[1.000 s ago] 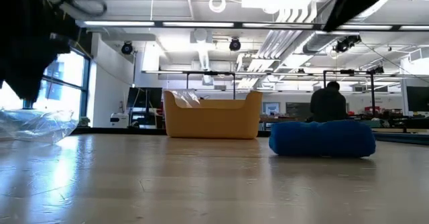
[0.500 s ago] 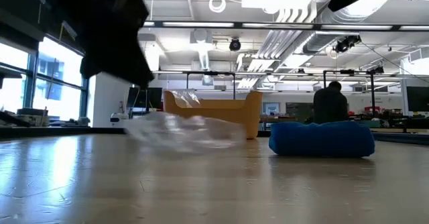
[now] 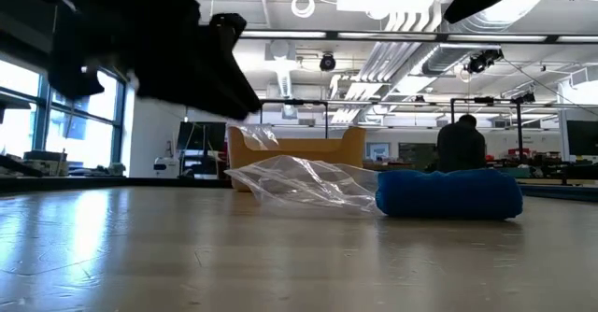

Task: Roll bandage
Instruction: Put the blue bandage to the zip bag

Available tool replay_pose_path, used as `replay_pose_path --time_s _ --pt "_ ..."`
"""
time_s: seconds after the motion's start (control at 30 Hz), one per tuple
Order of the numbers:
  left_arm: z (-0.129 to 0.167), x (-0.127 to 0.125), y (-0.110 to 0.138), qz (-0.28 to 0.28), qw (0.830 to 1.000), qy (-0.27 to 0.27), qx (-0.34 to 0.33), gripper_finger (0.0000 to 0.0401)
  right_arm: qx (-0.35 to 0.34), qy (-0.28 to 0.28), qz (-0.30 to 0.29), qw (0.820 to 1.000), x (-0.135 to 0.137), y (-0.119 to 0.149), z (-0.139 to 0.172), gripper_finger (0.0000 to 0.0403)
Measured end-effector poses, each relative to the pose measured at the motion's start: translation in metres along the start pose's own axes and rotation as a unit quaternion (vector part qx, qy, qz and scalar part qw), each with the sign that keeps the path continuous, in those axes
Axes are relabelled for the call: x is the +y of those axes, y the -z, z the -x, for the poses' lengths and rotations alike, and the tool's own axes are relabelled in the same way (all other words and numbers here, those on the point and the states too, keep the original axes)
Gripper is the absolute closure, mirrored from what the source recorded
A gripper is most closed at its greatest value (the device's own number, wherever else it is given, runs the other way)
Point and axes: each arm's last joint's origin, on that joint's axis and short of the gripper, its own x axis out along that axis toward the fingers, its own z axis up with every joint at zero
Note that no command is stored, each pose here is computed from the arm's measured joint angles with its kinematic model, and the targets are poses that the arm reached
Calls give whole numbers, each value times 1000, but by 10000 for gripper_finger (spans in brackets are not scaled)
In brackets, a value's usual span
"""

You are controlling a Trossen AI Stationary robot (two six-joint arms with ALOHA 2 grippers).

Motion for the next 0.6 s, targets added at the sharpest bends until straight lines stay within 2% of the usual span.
replay_pose_path --time_s 0.17,0.27,0.37,0.6 --pt "-27 -10 1 -81 993 -60 61 258 1 -1 -19 1000 0 0 0 176" --pt "-39 -14 1 -102 991 -50 71 261 -1 -2 -21 1000 1 0 0 176" --pt "-47 -16 6 -98 991 -33 82 276 -4 -5 -23 1000 1 -1 0 176" --pt "-53 -6 14 -49 992 -44 106 336 -4 -5 -23 1000 1 0 0 176"
